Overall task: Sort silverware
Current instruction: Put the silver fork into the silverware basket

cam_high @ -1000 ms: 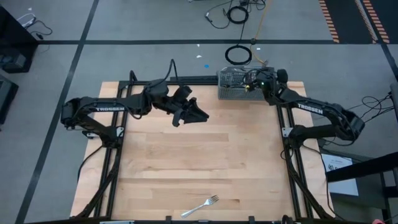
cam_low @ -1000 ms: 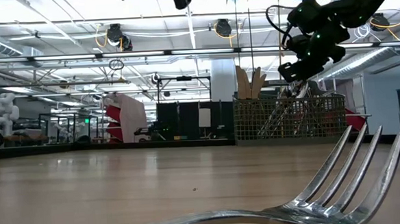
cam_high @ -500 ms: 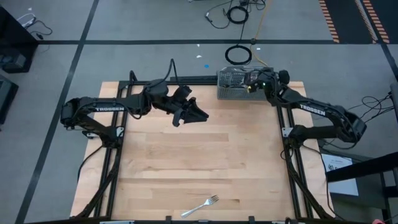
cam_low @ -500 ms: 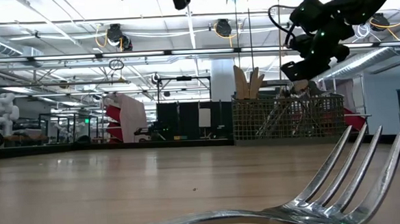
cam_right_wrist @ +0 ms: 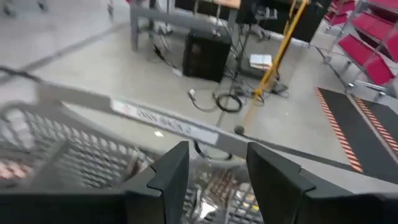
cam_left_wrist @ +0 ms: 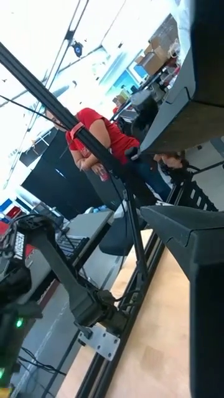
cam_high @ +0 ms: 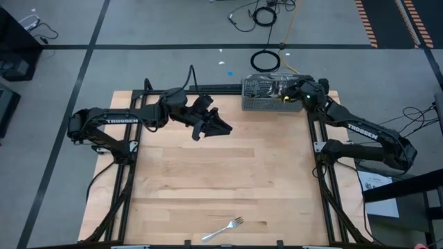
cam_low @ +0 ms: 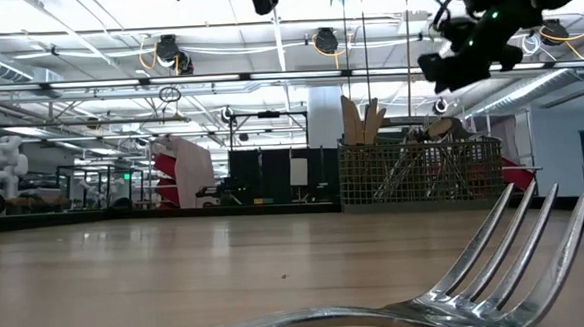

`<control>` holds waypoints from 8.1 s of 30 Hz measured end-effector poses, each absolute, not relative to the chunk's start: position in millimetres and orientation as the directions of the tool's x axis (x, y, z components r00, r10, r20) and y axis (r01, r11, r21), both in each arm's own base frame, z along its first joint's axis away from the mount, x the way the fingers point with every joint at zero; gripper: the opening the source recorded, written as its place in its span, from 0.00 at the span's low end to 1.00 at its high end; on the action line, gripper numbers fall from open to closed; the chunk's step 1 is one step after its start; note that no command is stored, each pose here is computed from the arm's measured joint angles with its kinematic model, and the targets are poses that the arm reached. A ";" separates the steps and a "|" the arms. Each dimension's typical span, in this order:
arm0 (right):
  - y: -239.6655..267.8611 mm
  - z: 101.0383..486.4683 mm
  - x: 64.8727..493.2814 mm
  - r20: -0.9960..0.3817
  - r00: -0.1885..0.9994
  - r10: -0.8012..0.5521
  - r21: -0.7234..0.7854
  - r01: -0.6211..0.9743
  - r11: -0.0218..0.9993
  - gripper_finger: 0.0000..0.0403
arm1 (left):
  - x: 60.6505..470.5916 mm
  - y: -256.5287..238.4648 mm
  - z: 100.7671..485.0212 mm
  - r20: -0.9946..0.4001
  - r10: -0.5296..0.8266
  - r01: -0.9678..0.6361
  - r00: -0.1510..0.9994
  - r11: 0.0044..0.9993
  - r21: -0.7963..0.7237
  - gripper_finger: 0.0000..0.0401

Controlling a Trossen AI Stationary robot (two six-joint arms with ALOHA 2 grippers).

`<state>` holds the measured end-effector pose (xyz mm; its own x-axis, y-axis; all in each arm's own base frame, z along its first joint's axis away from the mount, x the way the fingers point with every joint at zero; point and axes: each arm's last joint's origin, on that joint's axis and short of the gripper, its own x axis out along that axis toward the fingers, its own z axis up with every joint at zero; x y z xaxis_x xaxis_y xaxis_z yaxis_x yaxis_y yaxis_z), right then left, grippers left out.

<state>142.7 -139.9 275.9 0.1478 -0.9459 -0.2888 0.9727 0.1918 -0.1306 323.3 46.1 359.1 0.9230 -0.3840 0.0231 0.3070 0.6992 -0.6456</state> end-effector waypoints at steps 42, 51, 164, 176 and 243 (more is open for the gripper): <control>144.5 286.5 279.5 -0.008 0.997 0.072 0.443 -0.061 0.894 0.34 | 318.5 -144.9 251.5 -0.648 -0.292 0.090 0.704 0.941 -0.327 0.38; 228.3 264.7 292.2 -0.074 0.971 0.226 0.419 -0.175 0.891 0.34 | 317.0 -235.9 184.8 -0.645 -0.163 -0.115 0.746 0.924 -0.366 0.38; 64.0 356.1 296.9 0.267 0.862 -0.431 0.299 0.351 0.887 0.57 | 328.0 -18.9 393.3 -0.056 0.252 -0.240 0.966 0.957 0.164 0.04; 45.7 373.4 285.1 0.328 0.831 -0.449 0.275 0.371 0.887 0.50 | 327.0 -22.1 393.4 -0.052 0.327 -0.316 0.943 0.935 0.159 0.04; -68.6 302.5 168.9 0.158 0.625 -0.764 0.080 0.763 0.641 0.00 | 284.5 -6.1 364.6 -0.482 0.326 -0.344 0.813 0.937 0.054 0.41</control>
